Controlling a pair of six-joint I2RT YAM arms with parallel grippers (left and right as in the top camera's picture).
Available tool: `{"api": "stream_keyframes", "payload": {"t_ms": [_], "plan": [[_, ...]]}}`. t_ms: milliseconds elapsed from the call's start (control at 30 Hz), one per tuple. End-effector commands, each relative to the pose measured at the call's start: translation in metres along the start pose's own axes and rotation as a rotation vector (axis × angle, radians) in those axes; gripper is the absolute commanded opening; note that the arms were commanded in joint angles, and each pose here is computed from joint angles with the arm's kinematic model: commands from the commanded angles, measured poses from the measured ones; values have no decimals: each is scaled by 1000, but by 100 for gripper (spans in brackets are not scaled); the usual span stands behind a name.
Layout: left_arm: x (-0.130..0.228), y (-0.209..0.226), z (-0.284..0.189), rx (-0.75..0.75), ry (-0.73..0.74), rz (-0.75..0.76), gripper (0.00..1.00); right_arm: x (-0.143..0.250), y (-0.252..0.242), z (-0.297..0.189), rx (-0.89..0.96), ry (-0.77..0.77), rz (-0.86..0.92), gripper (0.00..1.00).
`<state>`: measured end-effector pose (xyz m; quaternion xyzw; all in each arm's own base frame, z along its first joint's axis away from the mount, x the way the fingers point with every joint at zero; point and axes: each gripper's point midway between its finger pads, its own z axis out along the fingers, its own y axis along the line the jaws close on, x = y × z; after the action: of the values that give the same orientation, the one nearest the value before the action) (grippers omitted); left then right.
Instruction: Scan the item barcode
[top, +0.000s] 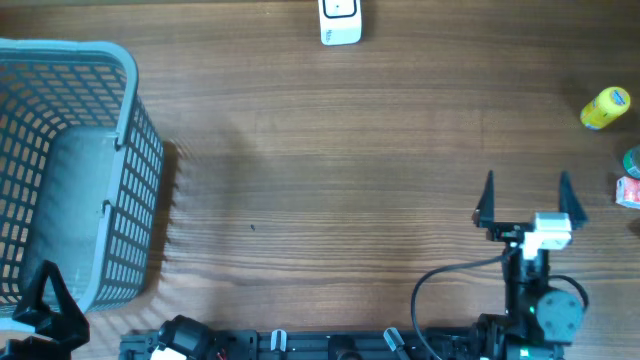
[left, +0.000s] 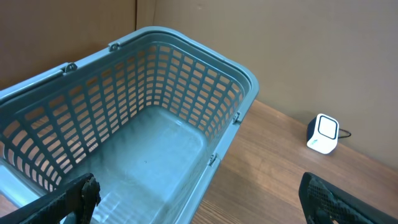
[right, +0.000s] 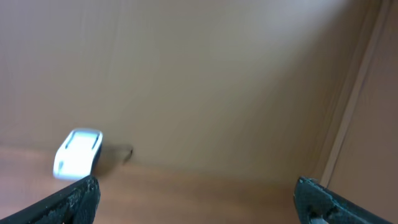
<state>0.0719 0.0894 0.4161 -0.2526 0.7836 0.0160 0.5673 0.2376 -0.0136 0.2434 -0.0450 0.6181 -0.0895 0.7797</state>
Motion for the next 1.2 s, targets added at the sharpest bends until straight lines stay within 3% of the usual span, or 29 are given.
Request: {"api": "stream_keyframes", "payload": {"t_ms": [0, 200, 1167], "plan": [[-1, -1, 1, -9, -1, 14, 100, 39, 0, -2, 20, 113, 50, 100], [-1, -1, 1, -9, -1, 14, 100, 68, 8, -7, -13, 232, 57, 100], [-1, 0, 1, -12, -3, 16, 100, 67, 12, -7, -32, 230, 102, 100]]}}
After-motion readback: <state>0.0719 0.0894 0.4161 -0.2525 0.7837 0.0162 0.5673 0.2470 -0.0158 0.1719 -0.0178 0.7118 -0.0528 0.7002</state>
